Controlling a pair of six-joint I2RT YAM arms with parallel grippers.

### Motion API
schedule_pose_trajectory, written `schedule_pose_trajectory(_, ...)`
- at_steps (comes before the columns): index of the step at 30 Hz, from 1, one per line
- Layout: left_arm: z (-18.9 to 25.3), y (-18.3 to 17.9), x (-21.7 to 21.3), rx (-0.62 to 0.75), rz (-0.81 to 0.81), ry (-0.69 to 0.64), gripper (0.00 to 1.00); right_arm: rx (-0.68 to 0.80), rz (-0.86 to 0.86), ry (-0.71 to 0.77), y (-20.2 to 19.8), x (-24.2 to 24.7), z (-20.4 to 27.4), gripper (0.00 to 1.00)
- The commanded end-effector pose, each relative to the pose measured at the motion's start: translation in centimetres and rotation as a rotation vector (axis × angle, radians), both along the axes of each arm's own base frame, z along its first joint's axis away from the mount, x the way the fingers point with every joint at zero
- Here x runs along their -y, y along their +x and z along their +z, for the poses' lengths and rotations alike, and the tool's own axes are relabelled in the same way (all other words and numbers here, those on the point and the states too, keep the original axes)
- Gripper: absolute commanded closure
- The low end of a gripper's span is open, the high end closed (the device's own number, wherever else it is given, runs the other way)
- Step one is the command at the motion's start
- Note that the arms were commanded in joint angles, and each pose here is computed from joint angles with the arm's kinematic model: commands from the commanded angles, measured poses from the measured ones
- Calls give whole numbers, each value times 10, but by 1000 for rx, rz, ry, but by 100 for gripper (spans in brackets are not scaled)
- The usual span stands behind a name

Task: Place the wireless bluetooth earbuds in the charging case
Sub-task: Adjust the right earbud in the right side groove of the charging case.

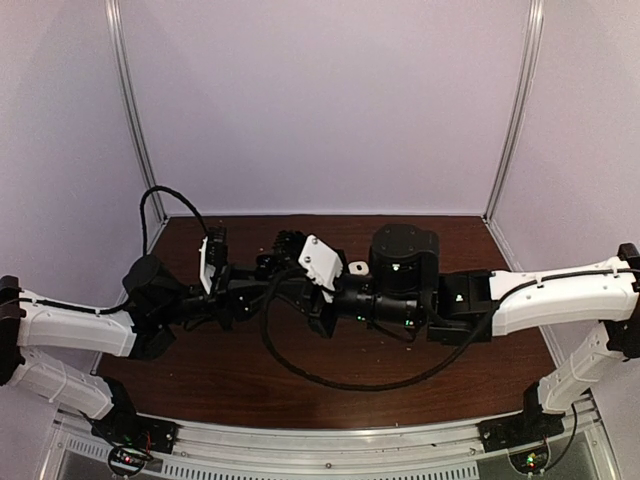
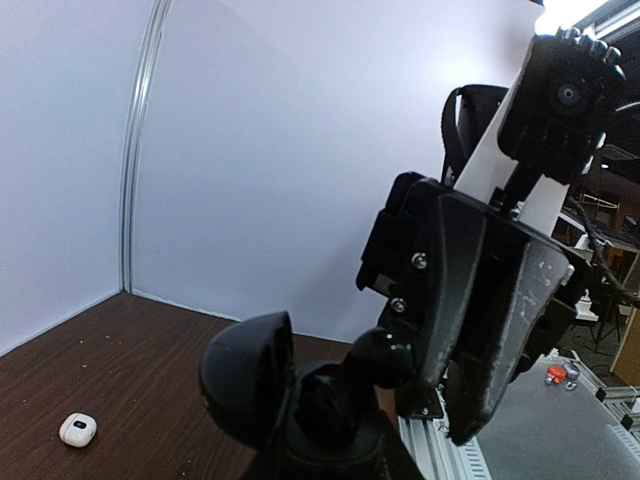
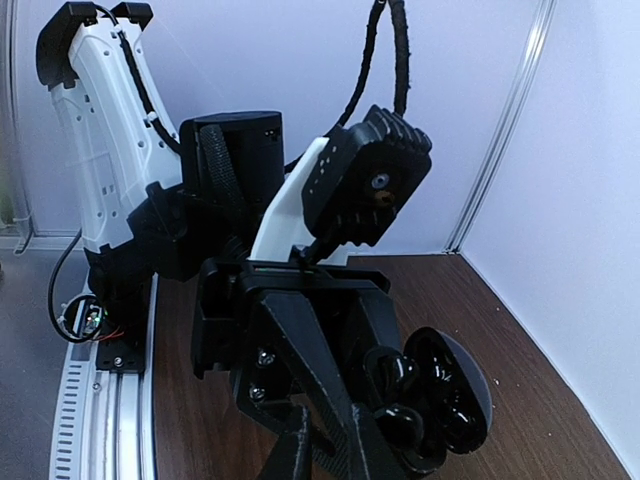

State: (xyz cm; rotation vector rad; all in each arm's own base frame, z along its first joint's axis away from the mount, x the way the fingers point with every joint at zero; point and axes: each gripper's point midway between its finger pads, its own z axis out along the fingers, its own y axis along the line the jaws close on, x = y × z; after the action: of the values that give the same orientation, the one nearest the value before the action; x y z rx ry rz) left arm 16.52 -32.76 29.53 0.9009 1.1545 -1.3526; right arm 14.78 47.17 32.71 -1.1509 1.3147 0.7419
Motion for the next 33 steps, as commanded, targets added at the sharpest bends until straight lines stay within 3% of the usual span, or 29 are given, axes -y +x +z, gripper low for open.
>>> schedule_pose_trajectory(1, 19, -4, -1, 62, 1, -46, 95, -5, -50, 38, 10, 12, 11, 86)
schedule_pose_trajectory(33, 20, -5, -2, 60, -2, -47, 95, -27, -96, 4, 20, 35, 0, 86)
